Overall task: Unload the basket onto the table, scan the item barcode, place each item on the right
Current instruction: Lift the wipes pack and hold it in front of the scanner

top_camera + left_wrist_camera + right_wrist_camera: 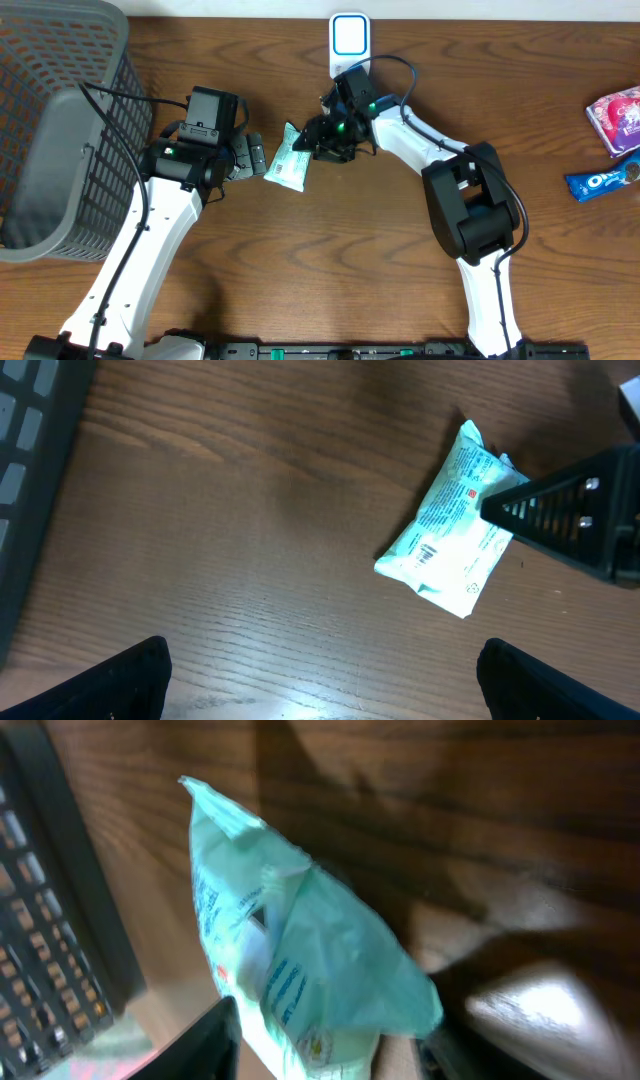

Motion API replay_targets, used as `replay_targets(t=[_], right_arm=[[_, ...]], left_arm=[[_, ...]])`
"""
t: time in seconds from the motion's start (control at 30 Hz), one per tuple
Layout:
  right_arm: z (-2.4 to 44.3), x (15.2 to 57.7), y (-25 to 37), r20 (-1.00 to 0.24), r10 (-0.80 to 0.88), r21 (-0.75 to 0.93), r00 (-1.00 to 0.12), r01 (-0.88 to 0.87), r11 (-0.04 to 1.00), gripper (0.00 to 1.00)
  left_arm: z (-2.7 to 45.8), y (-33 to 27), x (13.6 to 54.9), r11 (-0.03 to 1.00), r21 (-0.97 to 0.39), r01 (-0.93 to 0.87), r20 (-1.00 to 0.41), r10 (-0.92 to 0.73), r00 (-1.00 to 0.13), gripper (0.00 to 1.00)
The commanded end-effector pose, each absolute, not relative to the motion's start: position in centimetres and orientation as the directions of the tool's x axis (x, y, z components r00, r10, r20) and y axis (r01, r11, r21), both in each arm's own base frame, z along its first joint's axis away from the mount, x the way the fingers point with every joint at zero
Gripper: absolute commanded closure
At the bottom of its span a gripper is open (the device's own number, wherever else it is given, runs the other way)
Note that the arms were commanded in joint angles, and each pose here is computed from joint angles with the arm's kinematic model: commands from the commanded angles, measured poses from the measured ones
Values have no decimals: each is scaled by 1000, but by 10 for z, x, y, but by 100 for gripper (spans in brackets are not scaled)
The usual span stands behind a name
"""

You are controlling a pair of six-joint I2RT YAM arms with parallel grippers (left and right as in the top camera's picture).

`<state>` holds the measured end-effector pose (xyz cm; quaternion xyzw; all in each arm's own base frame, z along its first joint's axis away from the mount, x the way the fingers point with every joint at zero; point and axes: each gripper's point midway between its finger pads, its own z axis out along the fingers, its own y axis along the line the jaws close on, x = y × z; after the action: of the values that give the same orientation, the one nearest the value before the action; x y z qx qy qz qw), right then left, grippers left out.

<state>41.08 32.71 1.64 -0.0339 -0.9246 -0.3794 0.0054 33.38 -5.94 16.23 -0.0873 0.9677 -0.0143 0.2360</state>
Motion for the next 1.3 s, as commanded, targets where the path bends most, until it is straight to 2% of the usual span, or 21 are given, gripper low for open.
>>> replay_targets(t=[0.0, 0.07, 0.1, 0.27, 0.4, 0.53, 0.67, 0.77, 0.83, 0.9, 1.0, 1.13, 1.27], right_arm=[[-6, 398, 327, 64, 87, 667, -994, 107, 737, 62], [-10, 400, 326, 46, 92, 663, -995, 99, 742, 81], [-11, 401, 324, 38, 99, 653, -994, 99, 751, 98], [-8, 411, 319, -14, 94, 641, -995, 63, 765, 99], [14, 425, 304, -112, 89, 596, -990, 5, 803, 99], [47, 440, 260, -272, 93, 375, -958, -16, 927, 99], [87, 444, 196, -433, 76, 42, -898, 64, 997, 99], [109, 438, 148, -505, 28, -214, -862, 156, 964, 99], [120, 434, 116, -532, -34, -406, -846, 220, 887, 99], [125, 431, 97, -542, -70, -514, -838, 264, 816, 99], [121, 429, 86, -535, -95, -588, -840, 289, 756, 99], [98, 430, 85, -493, -120, -637, -862, 263, 725, 99], [62, 423, 99, -413, -130, -643, -902, 187, 743, 99]], left_arm=[[163, -57, 335, 981, -64, -182, -458, -191, -868, 2], [163, -57, 335, 981, -64, -182, -458, -191, -868, 2], [163, -57, 335, 981, -64, -182, -458, -191, -868, 2], [163, -57, 335, 981, -64, -182, -458, -191, -868, 2], [163, -57, 335, 981, -64, -182, -458, -191, -868, 2], [163, -57, 335, 981, -64, -182, -457, -191, -869, 2], [163, -57, 335, 981, -64, -182, -458, -191, -868, 2], [163, -57, 335, 981, -64, -182, -458, -191, -868, 2], [163, -57, 335, 981, -64, -182, -458, -191, -868, 2], [163, -57, 335, 981, -64, -182, -458, -191, -868, 2], [163, -57, 335, 981, -64, -182, -458, -191, -868, 2], [163, -57, 335, 981, -64, -182, -458, -191, -868, 2], [163, -57, 335, 981, -64, -182, -458, -191, -868, 2]])
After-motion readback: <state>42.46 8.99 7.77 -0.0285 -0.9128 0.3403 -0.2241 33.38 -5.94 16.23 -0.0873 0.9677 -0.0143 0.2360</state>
